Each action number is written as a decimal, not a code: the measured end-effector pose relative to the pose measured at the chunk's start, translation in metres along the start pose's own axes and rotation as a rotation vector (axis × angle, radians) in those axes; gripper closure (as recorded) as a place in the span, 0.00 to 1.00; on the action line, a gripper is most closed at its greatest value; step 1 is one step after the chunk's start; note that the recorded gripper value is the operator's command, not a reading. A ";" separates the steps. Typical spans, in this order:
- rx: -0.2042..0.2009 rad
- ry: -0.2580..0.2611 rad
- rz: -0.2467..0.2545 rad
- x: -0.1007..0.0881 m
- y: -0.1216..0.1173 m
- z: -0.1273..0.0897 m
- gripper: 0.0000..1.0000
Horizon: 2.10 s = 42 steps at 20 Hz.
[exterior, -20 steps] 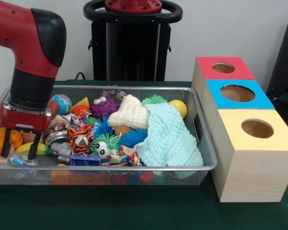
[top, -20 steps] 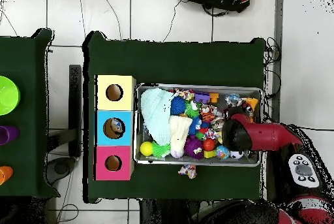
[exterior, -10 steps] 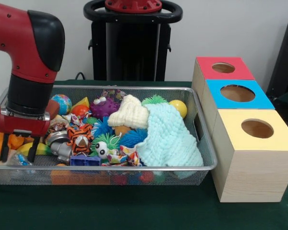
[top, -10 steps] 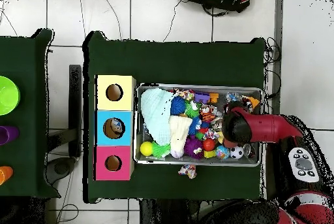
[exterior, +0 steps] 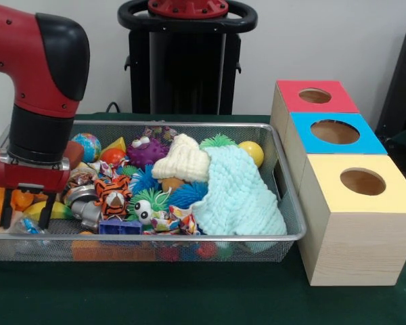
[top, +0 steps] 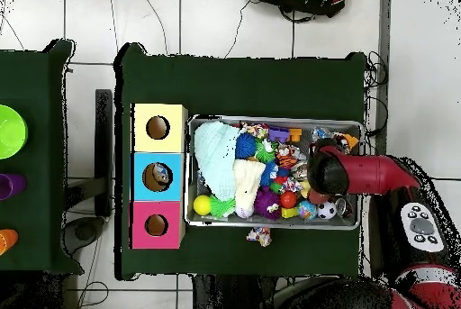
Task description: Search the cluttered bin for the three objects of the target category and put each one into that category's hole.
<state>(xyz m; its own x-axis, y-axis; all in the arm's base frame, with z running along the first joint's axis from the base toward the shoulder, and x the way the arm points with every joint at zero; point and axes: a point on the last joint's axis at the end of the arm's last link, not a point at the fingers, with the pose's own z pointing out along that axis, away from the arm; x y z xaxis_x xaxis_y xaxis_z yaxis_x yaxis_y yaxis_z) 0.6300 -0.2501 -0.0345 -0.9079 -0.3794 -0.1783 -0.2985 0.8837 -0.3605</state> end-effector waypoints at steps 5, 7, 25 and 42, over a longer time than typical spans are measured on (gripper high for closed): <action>-0.012 -0.008 0.018 0.001 -0.002 -0.001 0.00; -0.017 -0.015 0.033 0.002 -0.005 -0.002 1.00; -0.028 -0.022 0.051 0.004 -0.008 -0.002 1.00; -0.140 -0.001 0.255 -0.006 -0.016 -0.073 1.00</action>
<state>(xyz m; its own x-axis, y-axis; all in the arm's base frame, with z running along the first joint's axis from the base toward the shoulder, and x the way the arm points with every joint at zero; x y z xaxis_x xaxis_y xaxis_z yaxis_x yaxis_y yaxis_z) 0.6189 -0.2418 0.0395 -0.9586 -0.1403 -0.2478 -0.0985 0.9798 -0.1739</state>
